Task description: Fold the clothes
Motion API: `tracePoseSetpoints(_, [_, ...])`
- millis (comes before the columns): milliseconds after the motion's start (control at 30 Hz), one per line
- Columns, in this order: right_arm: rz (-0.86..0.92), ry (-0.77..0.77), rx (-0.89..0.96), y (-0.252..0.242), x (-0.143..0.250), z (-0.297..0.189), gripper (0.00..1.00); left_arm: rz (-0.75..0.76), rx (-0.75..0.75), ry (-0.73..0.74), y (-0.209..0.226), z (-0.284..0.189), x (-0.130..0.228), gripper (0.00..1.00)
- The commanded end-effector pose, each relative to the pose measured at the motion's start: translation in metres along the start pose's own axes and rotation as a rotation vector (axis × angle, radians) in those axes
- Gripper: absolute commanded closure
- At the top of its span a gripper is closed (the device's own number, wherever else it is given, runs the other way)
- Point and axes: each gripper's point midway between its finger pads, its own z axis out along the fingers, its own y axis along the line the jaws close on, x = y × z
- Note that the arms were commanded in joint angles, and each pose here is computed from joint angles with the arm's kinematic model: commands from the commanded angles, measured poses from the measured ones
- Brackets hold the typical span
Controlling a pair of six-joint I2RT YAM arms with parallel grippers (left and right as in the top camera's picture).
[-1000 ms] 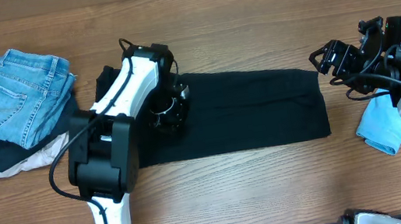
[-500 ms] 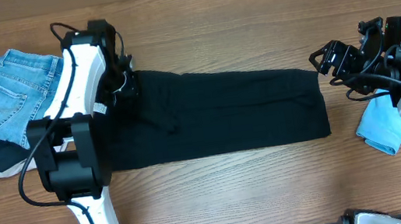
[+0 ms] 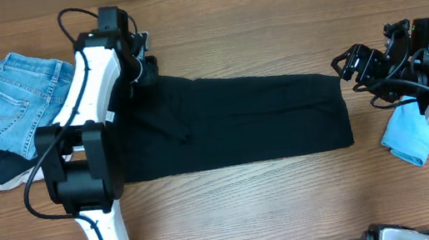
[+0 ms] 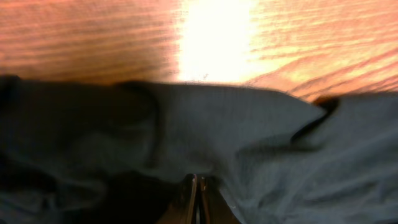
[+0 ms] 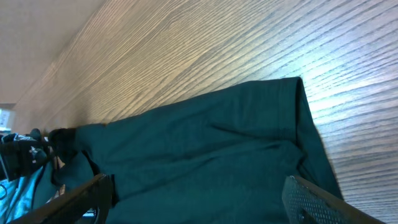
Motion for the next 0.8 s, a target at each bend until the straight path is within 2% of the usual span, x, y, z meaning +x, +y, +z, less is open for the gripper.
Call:
tracePoseSetpoints(0, [-0.011,-0.018,0.005,0.001,-0.002,-0.006,0.08,0.037,-0.065,0.101,0.01,0.02,0.024,0.94])
tracePoseSetpoints(100, [-0.008,-0.012,0.007,0.0,0.0,-0.006,0.09,0.045,-0.069,0.189,0.012,0.016,0.045,0.95])
tracePoseSetpoints(200, [-0.004,-0.004,0.01,-0.001,0.002,-0.006,0.09,0.015,-0.12,0.352,0.023,0.004,0.084,0.96])
tracePoseSetpoints(267, [-0.002,-0.001,0.011,-0.001,0.002,-0.006,0.09,-0.053,-0.17,0.447,0.032,-0.008,0.106,0.96])
tracePoseSetpoints(300, [-0.001,0.002,0.012,-0.001,0.003,-0.006,0.09,-0.147,-0.199,0.55,0.041,-0.023,0.13,0.96])
tracePoseSetpoints(400, [0.001,0.004,0.012,-0.001,0.004,-0.006,0.09,-0.204,-0.2,0.611,0.05,-0.039,0.145,0.96])
tracePoseSetpoints(467, [0.001,0.004,0.012,-0.001,0.004,-0.006,0.09,-0.201,-0.181,0.56,0.055,-0.046,0.137,0.96])
tracePoseSetpoints(633, [-0.001,0.0,0.011,-0.001,0.003,-0.006,0.09,-0.084,-0.038,0.174,0.032,-0.06,0.061,0.95])
tracePoseSetpoints(700, [-0.002,-0.001,0.011,-0.001,0.002,-0.006,0.08,-0.036,-0.037,0.109,0.023,-0.053,0.044,0.86])
tracePoseSetpoints(767, [-0.002,-0.001,0.011,-0.001,0.002,-0.006,0.08,-0.016,-0.036,0.104,0.018,-0.039,0.038,0.71])
